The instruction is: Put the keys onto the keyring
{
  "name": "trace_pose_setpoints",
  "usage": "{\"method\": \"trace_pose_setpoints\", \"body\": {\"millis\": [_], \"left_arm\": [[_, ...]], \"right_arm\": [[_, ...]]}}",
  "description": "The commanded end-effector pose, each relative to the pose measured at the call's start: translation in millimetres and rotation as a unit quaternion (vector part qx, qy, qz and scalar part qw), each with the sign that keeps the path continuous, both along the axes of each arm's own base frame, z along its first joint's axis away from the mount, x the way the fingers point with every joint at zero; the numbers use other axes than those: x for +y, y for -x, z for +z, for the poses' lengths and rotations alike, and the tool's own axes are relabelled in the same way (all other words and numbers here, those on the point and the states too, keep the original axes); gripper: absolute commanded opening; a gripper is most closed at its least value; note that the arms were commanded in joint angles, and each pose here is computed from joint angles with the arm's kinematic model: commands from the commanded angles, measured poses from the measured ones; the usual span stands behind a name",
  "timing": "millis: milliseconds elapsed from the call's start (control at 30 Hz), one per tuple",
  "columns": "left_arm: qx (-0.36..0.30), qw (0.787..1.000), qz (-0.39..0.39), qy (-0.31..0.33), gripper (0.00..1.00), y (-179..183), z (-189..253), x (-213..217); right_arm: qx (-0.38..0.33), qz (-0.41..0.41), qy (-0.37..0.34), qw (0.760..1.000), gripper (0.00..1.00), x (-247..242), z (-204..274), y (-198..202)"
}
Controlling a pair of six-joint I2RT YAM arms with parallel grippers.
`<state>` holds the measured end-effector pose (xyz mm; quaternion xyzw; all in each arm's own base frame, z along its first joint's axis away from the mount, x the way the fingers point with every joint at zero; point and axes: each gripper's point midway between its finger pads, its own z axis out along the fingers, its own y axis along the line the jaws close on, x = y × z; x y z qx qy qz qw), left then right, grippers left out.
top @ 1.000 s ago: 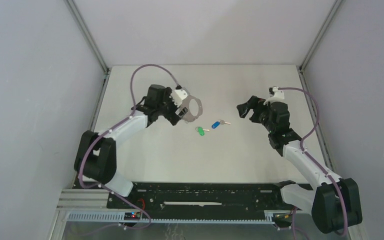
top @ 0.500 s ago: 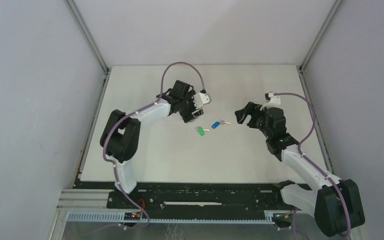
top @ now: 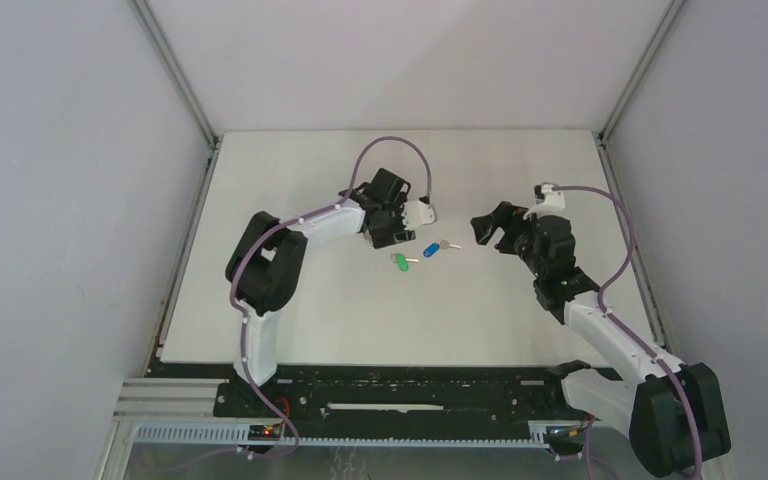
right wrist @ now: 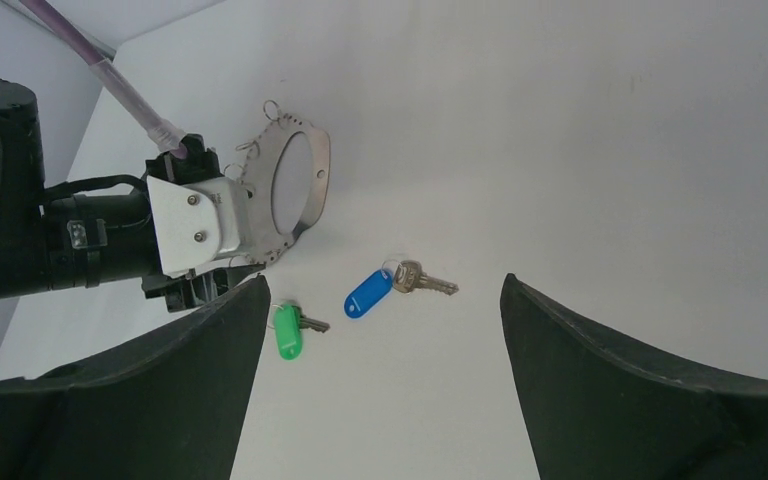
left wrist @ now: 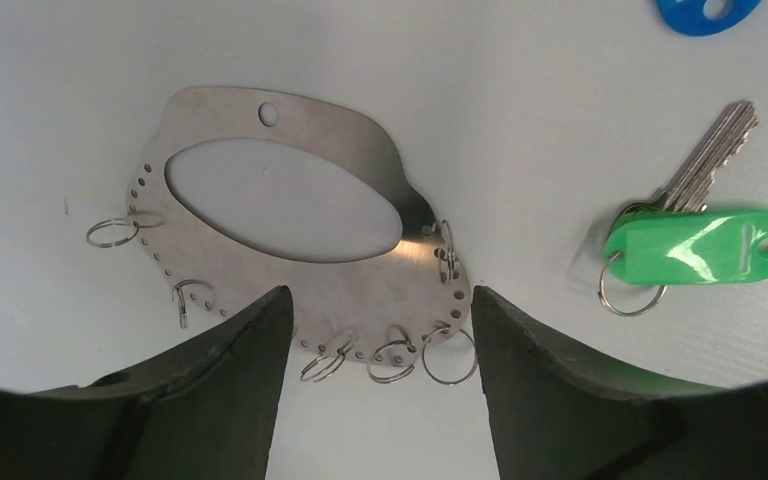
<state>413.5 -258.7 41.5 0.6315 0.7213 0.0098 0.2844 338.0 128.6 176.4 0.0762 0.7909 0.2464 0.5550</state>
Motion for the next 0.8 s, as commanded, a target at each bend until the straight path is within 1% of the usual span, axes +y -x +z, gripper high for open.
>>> {"method": "trace_pose_setpoints", "body": {"millis": [0,100,200,433,600,667,733,767], "left_arm": [[-0.028,1.000,-0.008,-0.011,0.69,-15,18,-6],[-0.025,1.000,-0.009,-0.013,0.64,-16,16,-7],[-0.018,1.000,-0.014,-0.013,0.62,-13,15,-12],[-0.009,0.999,-0.034,-0.027,0.67,-7,11,-18],[-0.008,0.999,-0.032,-0.035,0.67,-8,7,-17],[-0.008,0.999,-0.032,-0.034,0.64,-10,7,-17],[-0.010,0.999,-0.032,-0.033,0.55,-12,7,-19],[-0.011,0.999,-0.031,-0.032,0.49,-13,8,-20]], "right_arm": [[-0.030,-0.001,-0.026,0.999,0.93,0,16,-1],[-0.034,-0.001,-0.031,0.999,0.91,-2,18,1],[-0.031,0.001,-0.034,0.999,0.90,-2,17,3],[-0.035,0.001,-0.040,0.999,0.89,-5,19,7],[-0.036,0.000,-0.046,0.998,0.89,-6,21,6],[-0.036,0.000,-0.046,0.998,0.88,-6,21,6],[-0.036,0.000,-0.047,0.998,0.87,-6,20,6],[-0.037,0.001,-0.047,0.998,0.86,-6,20,7]]}}
